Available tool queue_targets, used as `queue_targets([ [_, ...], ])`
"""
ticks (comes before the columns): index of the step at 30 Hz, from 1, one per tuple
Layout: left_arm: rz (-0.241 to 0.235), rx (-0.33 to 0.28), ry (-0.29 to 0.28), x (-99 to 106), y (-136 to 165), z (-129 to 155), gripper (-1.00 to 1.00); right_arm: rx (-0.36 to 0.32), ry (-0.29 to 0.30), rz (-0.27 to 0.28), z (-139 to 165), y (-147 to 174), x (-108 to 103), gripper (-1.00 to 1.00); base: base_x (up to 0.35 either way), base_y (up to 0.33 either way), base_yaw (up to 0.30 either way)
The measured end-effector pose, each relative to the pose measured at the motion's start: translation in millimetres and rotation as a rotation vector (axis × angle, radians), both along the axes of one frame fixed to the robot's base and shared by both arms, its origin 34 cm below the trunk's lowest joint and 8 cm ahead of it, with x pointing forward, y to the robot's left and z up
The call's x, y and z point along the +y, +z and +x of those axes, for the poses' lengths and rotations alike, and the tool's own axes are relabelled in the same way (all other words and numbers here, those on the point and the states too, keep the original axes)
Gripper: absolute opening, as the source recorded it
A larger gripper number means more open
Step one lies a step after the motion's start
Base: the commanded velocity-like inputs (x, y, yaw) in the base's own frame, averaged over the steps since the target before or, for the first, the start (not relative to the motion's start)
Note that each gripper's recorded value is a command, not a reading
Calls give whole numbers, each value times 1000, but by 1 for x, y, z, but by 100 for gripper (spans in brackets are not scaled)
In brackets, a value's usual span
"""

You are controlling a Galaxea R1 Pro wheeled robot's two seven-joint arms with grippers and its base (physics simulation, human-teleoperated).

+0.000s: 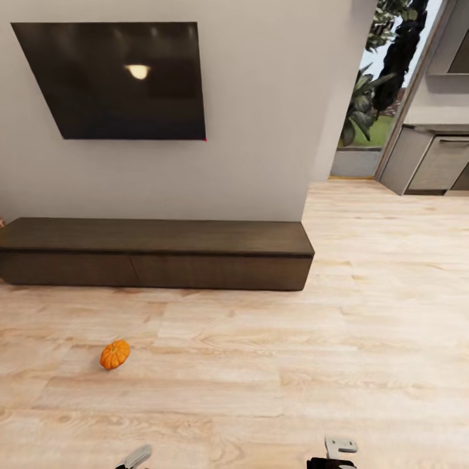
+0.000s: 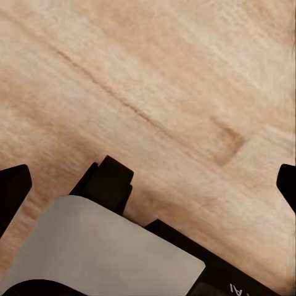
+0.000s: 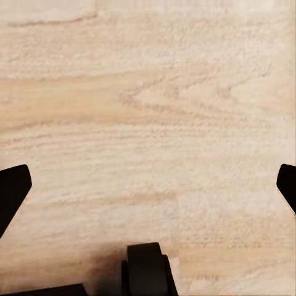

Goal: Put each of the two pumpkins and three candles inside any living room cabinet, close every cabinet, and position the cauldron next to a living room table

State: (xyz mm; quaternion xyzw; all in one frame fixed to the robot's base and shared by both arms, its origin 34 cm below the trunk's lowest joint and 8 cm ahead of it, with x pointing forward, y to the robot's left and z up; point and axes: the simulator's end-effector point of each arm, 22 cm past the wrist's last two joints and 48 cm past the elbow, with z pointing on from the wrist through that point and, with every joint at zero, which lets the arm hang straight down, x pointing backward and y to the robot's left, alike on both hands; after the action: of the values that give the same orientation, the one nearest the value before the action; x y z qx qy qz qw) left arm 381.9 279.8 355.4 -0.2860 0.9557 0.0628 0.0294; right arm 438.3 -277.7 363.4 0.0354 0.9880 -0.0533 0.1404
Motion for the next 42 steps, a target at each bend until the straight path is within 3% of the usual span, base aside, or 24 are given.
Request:
queue_targets([
  [42,0,0,-2,0,0,0,100,0,3,0,0,0,2,100,339,-33,0],
])
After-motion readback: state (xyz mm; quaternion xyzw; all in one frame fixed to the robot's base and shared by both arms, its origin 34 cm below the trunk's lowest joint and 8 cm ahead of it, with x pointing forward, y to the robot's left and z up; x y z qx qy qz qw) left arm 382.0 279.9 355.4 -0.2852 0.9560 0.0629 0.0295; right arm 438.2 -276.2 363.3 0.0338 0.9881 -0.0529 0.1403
